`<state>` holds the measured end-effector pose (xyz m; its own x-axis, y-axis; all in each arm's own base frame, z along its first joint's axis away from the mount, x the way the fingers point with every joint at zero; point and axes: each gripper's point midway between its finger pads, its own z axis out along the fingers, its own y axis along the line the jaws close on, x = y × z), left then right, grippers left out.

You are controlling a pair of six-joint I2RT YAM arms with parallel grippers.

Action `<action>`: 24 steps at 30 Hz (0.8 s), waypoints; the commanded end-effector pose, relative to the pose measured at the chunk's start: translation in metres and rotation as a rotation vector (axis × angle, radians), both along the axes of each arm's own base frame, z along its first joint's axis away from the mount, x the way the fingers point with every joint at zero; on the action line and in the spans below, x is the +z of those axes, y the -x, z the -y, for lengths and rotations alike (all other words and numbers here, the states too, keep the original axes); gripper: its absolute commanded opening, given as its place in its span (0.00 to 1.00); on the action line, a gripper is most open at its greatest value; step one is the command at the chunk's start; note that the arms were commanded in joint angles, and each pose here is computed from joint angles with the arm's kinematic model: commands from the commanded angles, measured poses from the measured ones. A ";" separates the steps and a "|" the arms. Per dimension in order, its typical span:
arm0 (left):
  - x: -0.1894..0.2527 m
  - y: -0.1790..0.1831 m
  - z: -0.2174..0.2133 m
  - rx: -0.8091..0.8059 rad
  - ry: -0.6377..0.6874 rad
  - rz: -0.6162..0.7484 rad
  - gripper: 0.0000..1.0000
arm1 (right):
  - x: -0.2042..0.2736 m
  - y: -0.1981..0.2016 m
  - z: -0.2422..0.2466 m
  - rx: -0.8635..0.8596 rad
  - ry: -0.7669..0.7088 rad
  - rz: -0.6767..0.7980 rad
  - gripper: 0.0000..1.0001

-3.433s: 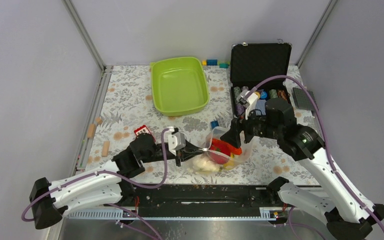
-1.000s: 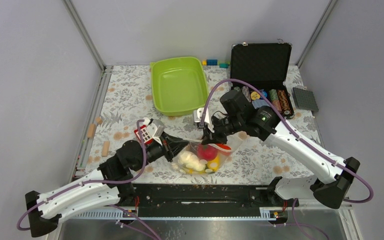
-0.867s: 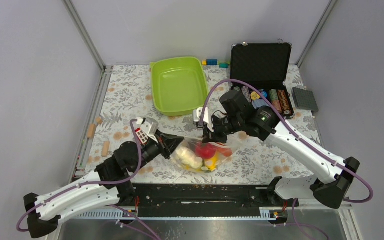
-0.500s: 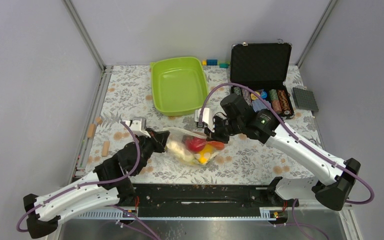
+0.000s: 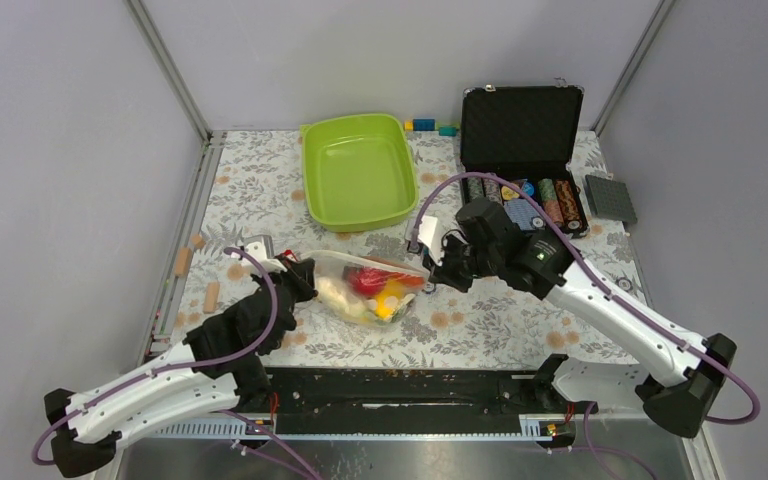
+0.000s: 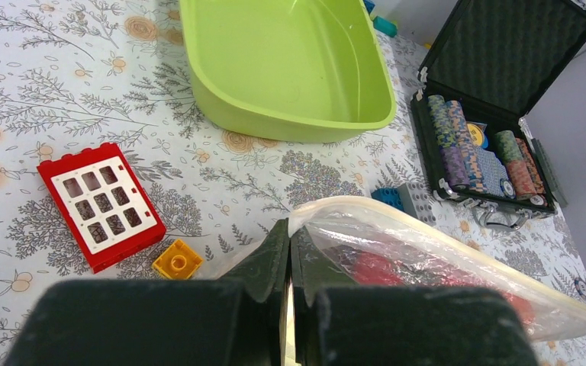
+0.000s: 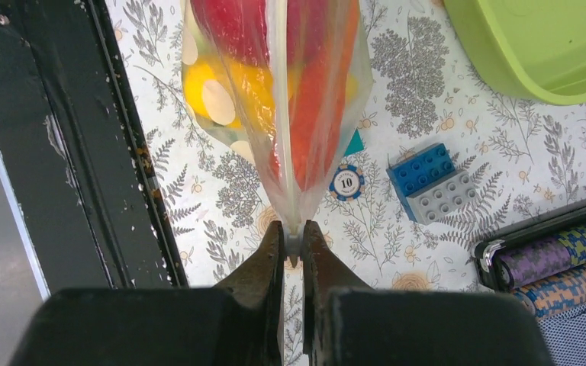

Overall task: Place the food in the zip-top bag and seal the zipper
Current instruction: Zip the zipper food storage bag at the center of the board.

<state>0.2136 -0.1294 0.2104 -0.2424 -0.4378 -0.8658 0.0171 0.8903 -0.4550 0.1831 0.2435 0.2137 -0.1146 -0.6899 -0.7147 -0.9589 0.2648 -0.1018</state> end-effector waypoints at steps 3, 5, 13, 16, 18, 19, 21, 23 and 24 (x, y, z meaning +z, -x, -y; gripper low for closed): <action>0.015 -0.010 -0.029 0.163 -0.027 0.022 0.00 | 0.005 -0.002 0.027 -0.114 -0.007 0.032 0.00; 0.013 -0.011 -0.030 0.164 -0.028 0.017 0.00 | 0.006 0.000 0.028 -0.118 -0.018 0.030 0.00; 0.019 -0.011 -0.037 0.168 -0.012 0.037 0.00 | 0.013 -0.002 0.027 -0.165 -0.072 0.022 0.00; 0.020 -0.011 -0.035 0.153 0.001 0.045 0.00 | 0.013 -0.006 0.027 -0.224 -0.087 0.005 0.00; 0.019 -0.010 -0.037 0.162 0.000 0.038 0.00 | 0.013 -0.009 0.029 -0.255 -0.087 0.000 0.00; 0.018 -0.010 -0.038 0.168 -0.005 0.032 0.00 | 0.013 -0.009 0.030 -0.264 -0.087 0.001 0.00; 0.017 -0.010 -0.037 0.165 -0.007 0.022 0.00 | 0.013 -0.009 0.033 -0.272 -0.089 0.003 0.00; 0.015 -0.010 -0.034 0.149 -0.006 0.016 0.00 | 0.012 -0.009 0.033 -0.278 -0.094 -0.002 0.00; 0.015 -0.010 -0.031 0.134 -0.006 0.015 0.00 | 0.012 -0.008 0.033 -0.276 -0.096 -0.006 0.00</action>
<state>0.2157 -0.1290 0.2165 -0.2544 -0.4815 -0.8387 0.0129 0.8655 -0.5008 0.1876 0.2376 0.2282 -0.2284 -0.5580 -0.7978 -0.9032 0.4273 -0.0403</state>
